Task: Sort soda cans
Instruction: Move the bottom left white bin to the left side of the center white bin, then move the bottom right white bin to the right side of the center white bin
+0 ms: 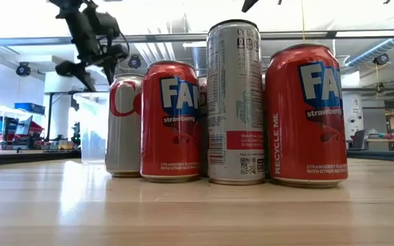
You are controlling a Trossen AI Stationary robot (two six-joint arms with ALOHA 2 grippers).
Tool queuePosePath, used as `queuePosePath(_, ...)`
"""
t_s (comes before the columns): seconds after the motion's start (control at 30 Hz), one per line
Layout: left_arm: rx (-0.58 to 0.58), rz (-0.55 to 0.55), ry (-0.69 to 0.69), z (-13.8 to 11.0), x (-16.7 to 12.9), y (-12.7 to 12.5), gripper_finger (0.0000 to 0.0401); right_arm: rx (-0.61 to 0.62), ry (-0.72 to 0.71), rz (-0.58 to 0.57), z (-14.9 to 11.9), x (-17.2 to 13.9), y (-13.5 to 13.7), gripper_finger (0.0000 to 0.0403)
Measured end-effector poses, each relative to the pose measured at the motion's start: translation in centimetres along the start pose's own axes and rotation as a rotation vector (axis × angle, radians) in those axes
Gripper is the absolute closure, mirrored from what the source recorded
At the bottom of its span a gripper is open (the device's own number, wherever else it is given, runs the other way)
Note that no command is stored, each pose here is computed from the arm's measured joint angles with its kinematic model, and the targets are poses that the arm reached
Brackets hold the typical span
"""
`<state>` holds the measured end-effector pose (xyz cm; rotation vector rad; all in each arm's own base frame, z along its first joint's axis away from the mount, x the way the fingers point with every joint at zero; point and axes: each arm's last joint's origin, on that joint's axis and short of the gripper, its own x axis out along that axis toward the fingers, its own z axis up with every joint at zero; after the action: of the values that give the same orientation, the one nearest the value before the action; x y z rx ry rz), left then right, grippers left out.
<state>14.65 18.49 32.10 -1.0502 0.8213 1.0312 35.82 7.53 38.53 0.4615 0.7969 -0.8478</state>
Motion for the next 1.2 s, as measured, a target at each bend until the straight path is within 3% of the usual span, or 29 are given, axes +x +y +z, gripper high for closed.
queuePosePath(0.2,0.221,-0.051,-0.061,-0.7,-4.4,-0.9,0.0147,0.015,0.004,0.023,-1.2,-0.8,0.6,0.0044)
queuePosePath(0.33,0.464,-0.133,-0.122,-4.1,-8.0,-1.1,0.0146,0.026,0.026,0.025,-3.0,-2.0,1.0,0.0044)
queuePosePath(0.47,0.603,-0.230,-0.163,-8.2,-9.8,-0.4,0.0146,0.037,0.041,0.034,-4.8,-3.2,1.4,0.0044)
queuePosePath(0.63,0.668,-0.296,-0.169,-12.2,-10.0,1.4,0.0155,0.015,0.070,0.084,-6.4,-4.8,1.7,0.0044)
queuePosePath(0.77,0.682,-0.350,-0.103,-14.3,-9.0,1.9,0.0165,-0.108,0.103,0.127,-7.8,-5.9,1.9,0.0044)
queuePosePath(0.9,0.685,-0.384,-0.071,-15.7,-7.4,0.7,0.0170,-0.228,0.138,0.156,-9.3,-6.7,2.2,0.0044)
queuePosePath(0.97,0.702,-0.439,-0.068,-16.3,-6.7,-0.5,0.0171,-0.178,0.185,0.171,-9.9,-7.0,2.3,0.0044)
queuePosePath(1.2,0.765,-0.645,-0.176,-17.4,-6.4,-4.8,0.0171,0.189,0.309,0.173,-12.8,-9.1,2.8,0.0044)
